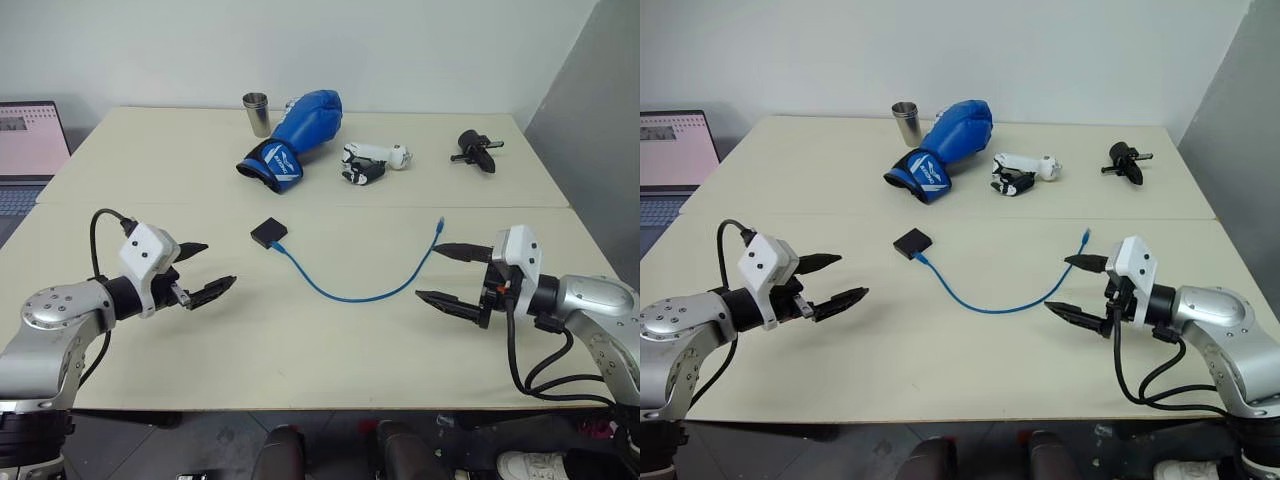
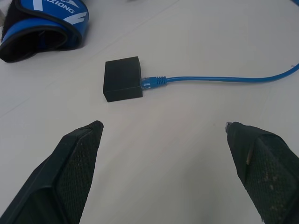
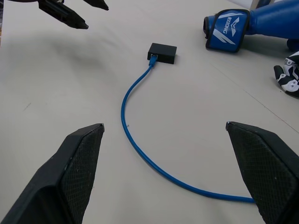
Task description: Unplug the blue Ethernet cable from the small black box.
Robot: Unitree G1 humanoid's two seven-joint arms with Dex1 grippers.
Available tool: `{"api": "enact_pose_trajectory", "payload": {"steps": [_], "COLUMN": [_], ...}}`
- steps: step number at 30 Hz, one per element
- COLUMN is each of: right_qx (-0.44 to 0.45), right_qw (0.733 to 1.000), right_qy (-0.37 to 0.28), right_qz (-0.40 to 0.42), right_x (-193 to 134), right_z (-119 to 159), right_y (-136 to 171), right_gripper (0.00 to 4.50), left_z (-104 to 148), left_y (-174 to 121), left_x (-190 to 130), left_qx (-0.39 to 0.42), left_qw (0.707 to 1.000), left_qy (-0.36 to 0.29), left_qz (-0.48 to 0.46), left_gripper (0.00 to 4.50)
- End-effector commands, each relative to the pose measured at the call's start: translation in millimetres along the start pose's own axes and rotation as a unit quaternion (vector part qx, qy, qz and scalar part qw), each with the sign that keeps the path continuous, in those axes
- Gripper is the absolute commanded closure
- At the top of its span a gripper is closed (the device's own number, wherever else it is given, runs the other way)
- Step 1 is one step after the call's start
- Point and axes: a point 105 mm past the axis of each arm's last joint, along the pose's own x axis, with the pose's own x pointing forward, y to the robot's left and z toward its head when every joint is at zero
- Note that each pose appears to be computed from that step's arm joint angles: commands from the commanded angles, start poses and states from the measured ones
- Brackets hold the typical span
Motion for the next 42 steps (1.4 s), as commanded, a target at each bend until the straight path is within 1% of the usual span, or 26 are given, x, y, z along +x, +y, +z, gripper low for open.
{"api": "enact_pose_trajectory", "payload": {"steps": [1, 11, 16, 21, 24, 27, 29, 32, 36, 42], "right_qx": [-0.021, -0.016, -0.012, -0.014, -0.020, -0.017, -0.013, -0.014, -0.022, 0.004], "right_qw": [1.000, 1.000, 1.000, 0.999, 0.999, 0.998, 0.999, 0.999, 0.998, 0.996], "right_qy": [-0.017, -0.015, -0.013, -0.036, -0.031, -0.024, -0.025, -0.015, -0.003, 0.012], "right_qz": [0.000, 0.000, 0.004, 0.001, -0.028, -0.055, -0.046, -0.042, -0.062, -0.084], "right_x": [-2, -1, 4, 43, 78, 117, 144, 175, 205, 242], "right_z": [16, 12, 11, 12, 5, 1, 3, 2, 0, -1], "right_y": [0, 0, 3, 10, 10, 10, 18, 25, 23, 17], "right_gripper": [0.06, 0.06, 0.06, 0.06, 0.06, 0.06, 0.06, 0.06, 0.06, 0.06], "left_z": [18, 15, 13, 7, 10, 5, -2, -7, -9, -10], "left_y": [2, 3, 8, 2, 9, 17, 24, 29, 30, 26], "left_x": [-1, 1, -3, -11, -14, -19, -22, -25, -25, -21], "left_qx": [0.021, 0.019, 0.040, 0.059, 0.064, 0.065, 0.064, 0.066, 0.071, 0.074], "left_qw": [0.999, 1.000, 0.999, 0.997, 0.997, 0.997, 0.997, 0.996, 0.996, 0.995], "left_qy": [-0.030, -0.020, -0.026, -0.019, -0.020, -0.003, 0.018, 0.031, 0.035, 0.031], "left_qz": [0.003, 0.009, 0.004, -0.049, -0.048, -0.046, -0.047, -0.047, -0.050, -0.060], "left_gripper": [0.00, 0.00, 0.00, 0.00, 0.00, 0.00, 0.00, 0.00, 0.00, 0.00]}}
